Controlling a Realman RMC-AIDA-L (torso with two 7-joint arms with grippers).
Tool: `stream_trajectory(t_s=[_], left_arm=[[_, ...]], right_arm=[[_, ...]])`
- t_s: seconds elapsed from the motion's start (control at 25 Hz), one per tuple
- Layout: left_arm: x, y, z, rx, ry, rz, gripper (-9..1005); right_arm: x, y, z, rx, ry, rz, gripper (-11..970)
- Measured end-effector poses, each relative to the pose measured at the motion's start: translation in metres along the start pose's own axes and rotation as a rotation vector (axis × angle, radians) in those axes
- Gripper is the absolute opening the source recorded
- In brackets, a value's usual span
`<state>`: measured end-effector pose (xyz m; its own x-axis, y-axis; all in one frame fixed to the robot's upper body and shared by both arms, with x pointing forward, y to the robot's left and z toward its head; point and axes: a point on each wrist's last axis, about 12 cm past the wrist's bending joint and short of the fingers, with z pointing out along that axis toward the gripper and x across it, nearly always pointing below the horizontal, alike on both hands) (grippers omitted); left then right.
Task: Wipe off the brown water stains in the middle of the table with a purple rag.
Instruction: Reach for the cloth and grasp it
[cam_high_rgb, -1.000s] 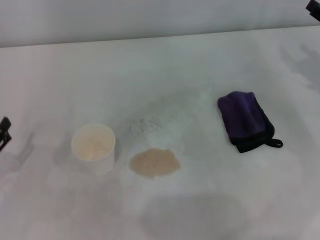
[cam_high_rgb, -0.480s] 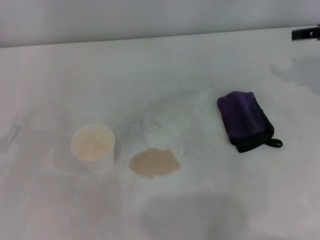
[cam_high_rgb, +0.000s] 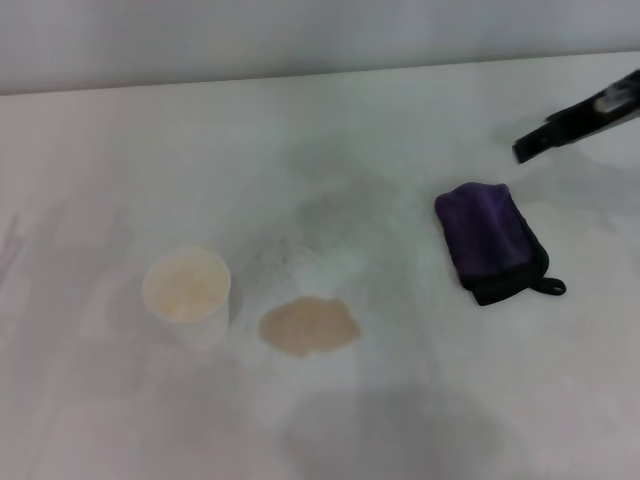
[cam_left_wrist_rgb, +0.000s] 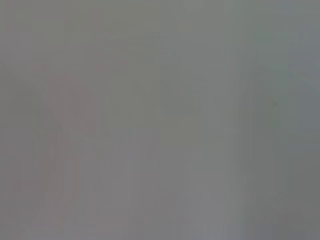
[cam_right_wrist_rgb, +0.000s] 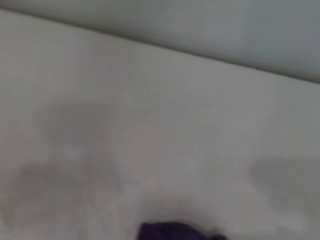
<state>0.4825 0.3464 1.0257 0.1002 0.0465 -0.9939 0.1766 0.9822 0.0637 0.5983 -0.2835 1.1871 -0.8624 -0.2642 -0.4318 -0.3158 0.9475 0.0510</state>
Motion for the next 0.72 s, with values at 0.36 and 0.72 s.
stream_trajectory(t_s=[0.36, 0.72], left_arm=[[-0.001, -0.002, 0.004, 0.018, -0.002, 0.063, 862], [-0.001, -0.002, 0.011, 0.022, 0.009, 0.08, 861]], right_arm=[[0.002, 0.022, 0.035, -0.077, 0.062, -0.007, 782], [0.005, 0.024, 0.059, -0.079, 0.105, 0.029, 782]])
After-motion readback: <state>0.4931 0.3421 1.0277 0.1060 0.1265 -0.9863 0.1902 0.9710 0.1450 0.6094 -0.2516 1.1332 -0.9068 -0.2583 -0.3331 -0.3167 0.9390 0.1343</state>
